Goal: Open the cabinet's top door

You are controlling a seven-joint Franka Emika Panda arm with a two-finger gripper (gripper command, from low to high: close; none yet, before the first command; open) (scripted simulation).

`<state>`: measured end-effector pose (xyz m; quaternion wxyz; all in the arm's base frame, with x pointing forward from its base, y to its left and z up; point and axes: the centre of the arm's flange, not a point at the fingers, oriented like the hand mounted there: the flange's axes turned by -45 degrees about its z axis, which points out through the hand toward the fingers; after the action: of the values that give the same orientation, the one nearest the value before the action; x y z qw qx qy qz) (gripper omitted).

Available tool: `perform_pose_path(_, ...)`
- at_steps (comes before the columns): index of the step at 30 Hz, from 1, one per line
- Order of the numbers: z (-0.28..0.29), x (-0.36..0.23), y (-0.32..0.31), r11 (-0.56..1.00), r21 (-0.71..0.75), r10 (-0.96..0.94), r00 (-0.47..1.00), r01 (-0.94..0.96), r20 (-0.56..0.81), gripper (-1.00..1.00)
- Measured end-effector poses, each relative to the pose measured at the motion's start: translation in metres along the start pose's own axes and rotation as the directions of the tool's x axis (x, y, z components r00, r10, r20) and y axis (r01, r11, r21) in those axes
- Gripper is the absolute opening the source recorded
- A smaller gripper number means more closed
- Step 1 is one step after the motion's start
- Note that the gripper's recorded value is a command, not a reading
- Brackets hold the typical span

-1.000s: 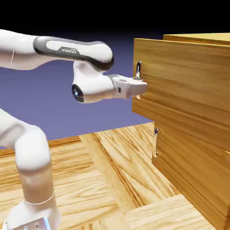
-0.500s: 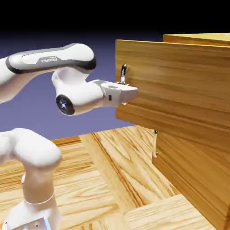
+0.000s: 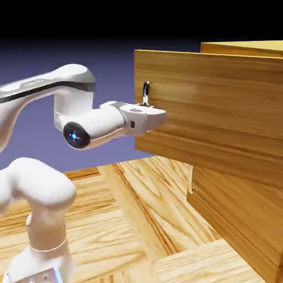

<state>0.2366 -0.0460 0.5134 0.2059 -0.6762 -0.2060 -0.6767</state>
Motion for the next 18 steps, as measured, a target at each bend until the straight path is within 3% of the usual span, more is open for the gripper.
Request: perform_pose_path(18,-0.083,0.000,0.037,0.981,0.195,0.000,1.000,0.000,0.001,-1.00)
